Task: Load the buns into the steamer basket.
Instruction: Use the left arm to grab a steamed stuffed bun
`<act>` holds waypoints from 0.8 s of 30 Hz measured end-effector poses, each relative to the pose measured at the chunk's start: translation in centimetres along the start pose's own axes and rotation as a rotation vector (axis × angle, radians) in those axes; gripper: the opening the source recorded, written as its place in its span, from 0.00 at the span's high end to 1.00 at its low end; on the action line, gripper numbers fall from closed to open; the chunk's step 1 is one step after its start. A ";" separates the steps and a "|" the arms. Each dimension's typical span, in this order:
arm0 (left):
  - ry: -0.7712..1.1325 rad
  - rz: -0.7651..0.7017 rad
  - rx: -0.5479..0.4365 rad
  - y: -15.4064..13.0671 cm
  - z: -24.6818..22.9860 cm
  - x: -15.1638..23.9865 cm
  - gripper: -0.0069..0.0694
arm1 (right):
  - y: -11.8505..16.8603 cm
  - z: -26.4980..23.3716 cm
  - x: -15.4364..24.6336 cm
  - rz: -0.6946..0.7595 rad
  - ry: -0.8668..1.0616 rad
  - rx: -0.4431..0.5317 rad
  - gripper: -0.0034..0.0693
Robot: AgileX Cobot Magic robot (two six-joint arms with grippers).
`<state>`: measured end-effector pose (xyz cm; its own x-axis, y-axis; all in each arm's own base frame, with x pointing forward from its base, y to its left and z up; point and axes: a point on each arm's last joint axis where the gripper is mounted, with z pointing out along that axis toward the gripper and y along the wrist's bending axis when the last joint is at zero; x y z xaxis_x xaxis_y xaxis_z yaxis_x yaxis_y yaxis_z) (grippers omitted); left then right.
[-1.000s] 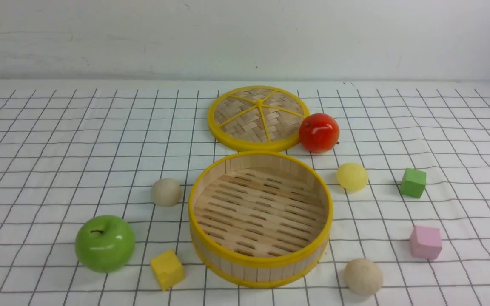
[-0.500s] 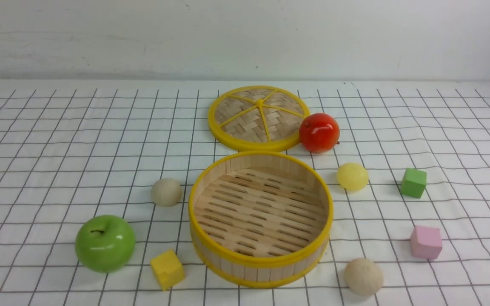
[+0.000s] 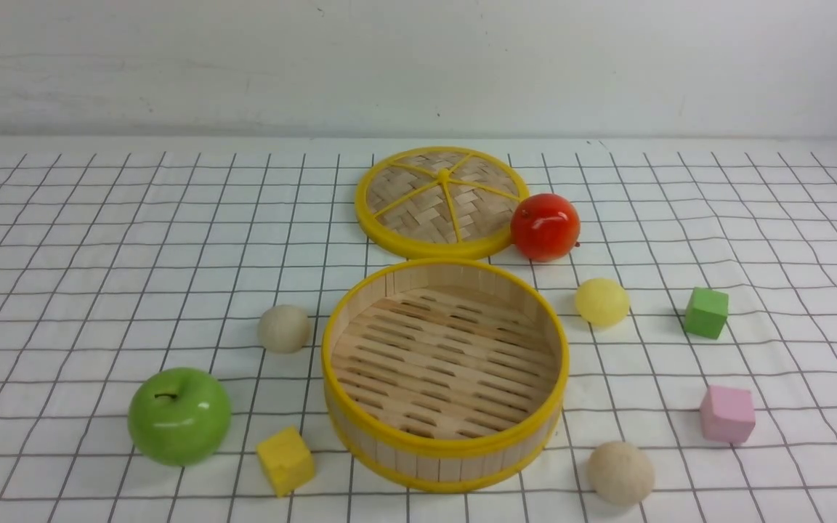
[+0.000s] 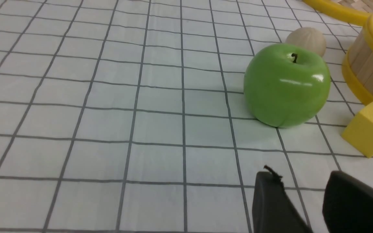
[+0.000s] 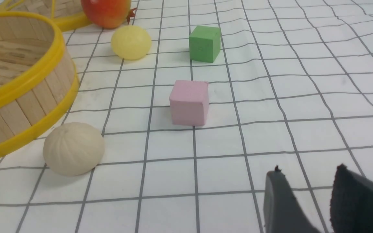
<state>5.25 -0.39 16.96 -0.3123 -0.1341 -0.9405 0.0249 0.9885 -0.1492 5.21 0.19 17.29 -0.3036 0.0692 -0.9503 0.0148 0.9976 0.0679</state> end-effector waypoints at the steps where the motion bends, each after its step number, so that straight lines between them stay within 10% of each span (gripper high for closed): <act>1: 0.000 0.000 0.000 0.0 0.0 0.0 0.60 | 0.0 0.0 0.0 0.000 0.000 0.000 0.62; 24: -0.606 -0.252 0.157 -0.7 -1.9 -5.7 0.60 | 0.0 0.0 0.0 0.000 0.000 0.000 0.62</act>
<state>5.17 -0.20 23.00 0.2598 -0.4202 -0.8694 0.1735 0.9060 -0.3861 5.21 0.19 17.29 -0.3036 0.0692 -0.9503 0.0148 0.9976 0.0679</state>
